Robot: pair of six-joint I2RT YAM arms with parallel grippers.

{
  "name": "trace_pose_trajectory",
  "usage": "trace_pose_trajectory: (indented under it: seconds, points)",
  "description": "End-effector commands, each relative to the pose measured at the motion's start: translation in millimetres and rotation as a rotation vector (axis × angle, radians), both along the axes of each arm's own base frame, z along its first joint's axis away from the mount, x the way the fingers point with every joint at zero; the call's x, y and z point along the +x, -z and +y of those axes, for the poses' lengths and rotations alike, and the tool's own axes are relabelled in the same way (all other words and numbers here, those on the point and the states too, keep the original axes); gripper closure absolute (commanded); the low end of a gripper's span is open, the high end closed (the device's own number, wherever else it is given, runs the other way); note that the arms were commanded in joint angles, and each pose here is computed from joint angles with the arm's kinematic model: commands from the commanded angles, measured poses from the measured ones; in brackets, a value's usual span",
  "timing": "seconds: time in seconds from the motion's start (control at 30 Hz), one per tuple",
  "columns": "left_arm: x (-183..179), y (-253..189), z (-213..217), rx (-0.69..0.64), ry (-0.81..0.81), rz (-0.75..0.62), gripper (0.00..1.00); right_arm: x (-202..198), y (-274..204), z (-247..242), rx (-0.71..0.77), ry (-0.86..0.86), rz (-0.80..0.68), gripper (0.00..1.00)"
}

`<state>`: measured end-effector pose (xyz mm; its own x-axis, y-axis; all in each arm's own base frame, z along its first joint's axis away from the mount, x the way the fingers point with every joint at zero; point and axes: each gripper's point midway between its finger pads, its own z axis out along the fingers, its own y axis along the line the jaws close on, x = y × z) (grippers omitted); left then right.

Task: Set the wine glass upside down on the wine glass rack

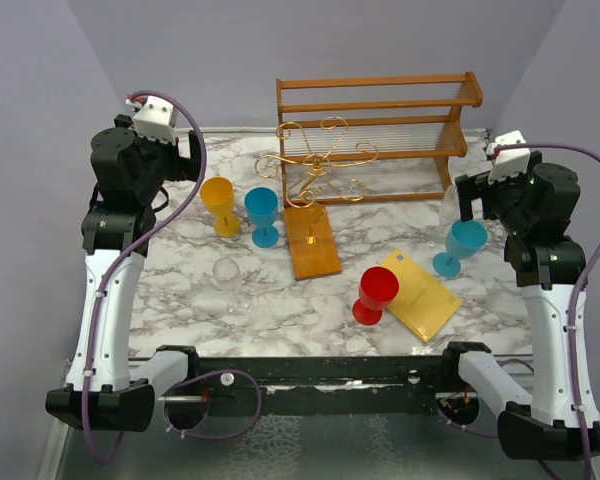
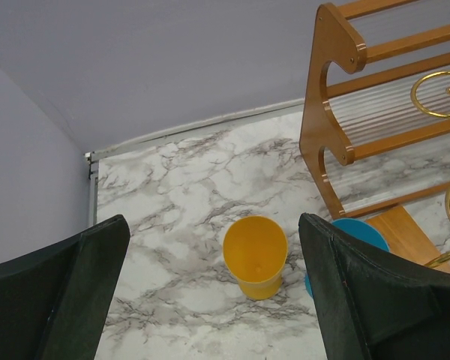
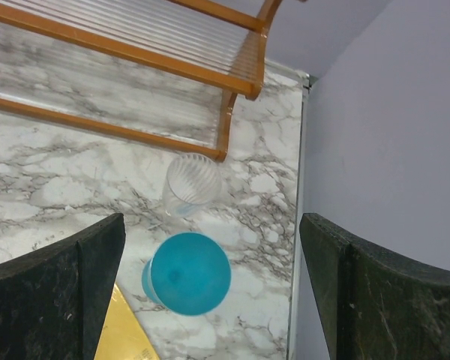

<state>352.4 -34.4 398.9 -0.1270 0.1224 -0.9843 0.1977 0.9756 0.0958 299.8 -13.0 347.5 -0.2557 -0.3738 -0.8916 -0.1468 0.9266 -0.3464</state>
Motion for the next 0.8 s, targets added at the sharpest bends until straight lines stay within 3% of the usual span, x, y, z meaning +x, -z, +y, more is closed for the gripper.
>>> trace_pose_trajectory:
  seconds: [0.0, 0.13, 0.53, 0.77]
  points:
    - [-1, -6, -7, -0.010, 0.044, 0.006, 0.01, -10, 15, -17, 0.008, 0.072, 0.044, 0.01]
    - [0, 2, -12, -0.017, 0.069, 0.022, 0.01, 0, 26, -25, 0.026, 0.114, 0.068, 0.03]
    - [2, 2, -17, -0.027, 0.097, 0.025, 0.01, 62, 64, -41, 0.030, 0.185, 0.246, 0.44]
    - [4, 4, -18, -0.027, 0.104, 0.032, 0.01, 83, 82, -41, 0.035, 0.170, 0.303, 0.53]
